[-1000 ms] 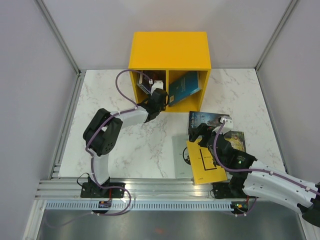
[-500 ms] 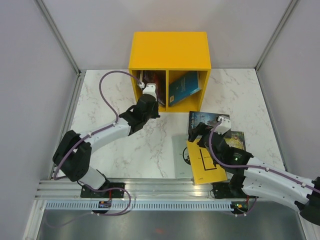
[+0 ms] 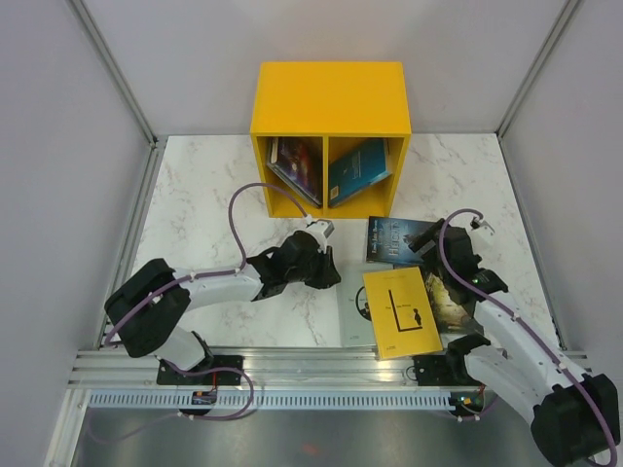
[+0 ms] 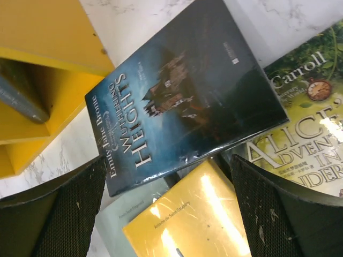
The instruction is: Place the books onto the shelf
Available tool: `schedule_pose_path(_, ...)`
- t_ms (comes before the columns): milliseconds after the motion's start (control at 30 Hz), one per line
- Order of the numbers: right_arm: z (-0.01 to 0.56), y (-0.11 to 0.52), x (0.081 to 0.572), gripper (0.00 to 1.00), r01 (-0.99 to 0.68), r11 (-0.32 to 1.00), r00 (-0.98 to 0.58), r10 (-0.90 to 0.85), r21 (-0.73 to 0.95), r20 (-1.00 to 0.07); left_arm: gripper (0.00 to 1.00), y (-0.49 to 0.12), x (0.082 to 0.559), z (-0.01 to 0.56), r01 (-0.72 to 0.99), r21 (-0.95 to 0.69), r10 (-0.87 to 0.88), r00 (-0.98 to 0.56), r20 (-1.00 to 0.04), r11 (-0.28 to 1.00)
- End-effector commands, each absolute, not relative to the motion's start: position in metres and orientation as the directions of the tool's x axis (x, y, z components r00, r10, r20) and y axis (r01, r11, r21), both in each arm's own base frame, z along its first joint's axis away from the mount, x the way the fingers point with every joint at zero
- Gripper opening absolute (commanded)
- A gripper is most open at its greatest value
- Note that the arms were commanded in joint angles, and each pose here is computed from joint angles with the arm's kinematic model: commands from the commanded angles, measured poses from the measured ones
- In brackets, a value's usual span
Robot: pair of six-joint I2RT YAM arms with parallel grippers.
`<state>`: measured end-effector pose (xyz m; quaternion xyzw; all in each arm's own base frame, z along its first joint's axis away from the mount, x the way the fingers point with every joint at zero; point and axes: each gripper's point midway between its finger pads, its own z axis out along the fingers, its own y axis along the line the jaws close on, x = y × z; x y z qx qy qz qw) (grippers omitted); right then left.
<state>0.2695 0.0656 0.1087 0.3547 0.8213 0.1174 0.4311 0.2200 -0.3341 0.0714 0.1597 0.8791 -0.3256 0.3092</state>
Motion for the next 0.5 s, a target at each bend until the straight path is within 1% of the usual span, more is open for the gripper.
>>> schedule_pose_path(0,0.092,0.071,0.258,0.98,0.503,0.669,-0.431,0.742,0.546,-0.513,0.23,-0.355,0.217,0.098,0.484,-0.593,-0.011,-0.769,-0.639,0.643)
schedule_pose_path(33,0.088,0.069,0.257,0.98,0.522,0.653,-0.424,0.757,0.549,-0.498,0.26,-0.355,0.216,0.098,0.483,-0.596,-0.012,-0.770,-0.638,0.642)
schedule_pose_path(100,0.076,0.065,0.253,0.98,0.554,0.633,-0.425,0.774,0.541,-0.470,0.29,-0.354,0.216,0.101,0.482,-0.597,-0.019,-0.768,-0.640,0.642)
schedule_pose_path(133,0.069,0.064,0.251,0.98,0.565,0.625,-0.425,0.780,0.539,-0.459,0.35,-0.354,0.216,0.101,0.482,-0.597,-0.019,-0.768,-0.640,0.642)
schedule_pose_path(200,0.065,0.063,0.253,0.98,0.577,0.592,-0.405,0.806,0.563,-0.431,0.42,-0.352,0.220,0.100,0.480,-0.583,-0.023,-0.759,-0.651,0.655)
schedule_pose_path(233,0.058,0.062,0.249,0.98,0.590,0.583,-0.405,0.812,0.559,-0.419,0.48,-0.350,0.224,0.099,0.473,-0.573,-0.031,-0.752,-0.658,0.669)
schedule_pose_path(300,0.055,0.059,0.250,0.98,0.606,0.555,-0.381,0.831,0.569,-0.405,0.53,-0.351,0.230,0.102,0.467,-0.562,-0.045,-0.741,-0.670,0.683)
schedule_pose_path(333,0.053,0.058,0.250,0.98,0.612,0.549,-0.376,0.835,0.570,-0.401,0.55,-0.349,0.233,0.098,0.456,-0.553,-0.045,-0.742,-0.669,0.698)
schedule_pose_path(467,0.040,0.057,0.249,0.98,0.632,0.497,-0.335,0.867,0.595,-0.368,0.55,-0.352,0.238,0.096,0.436,-0.557,-0.058,-0.749,-0.660,0.707)
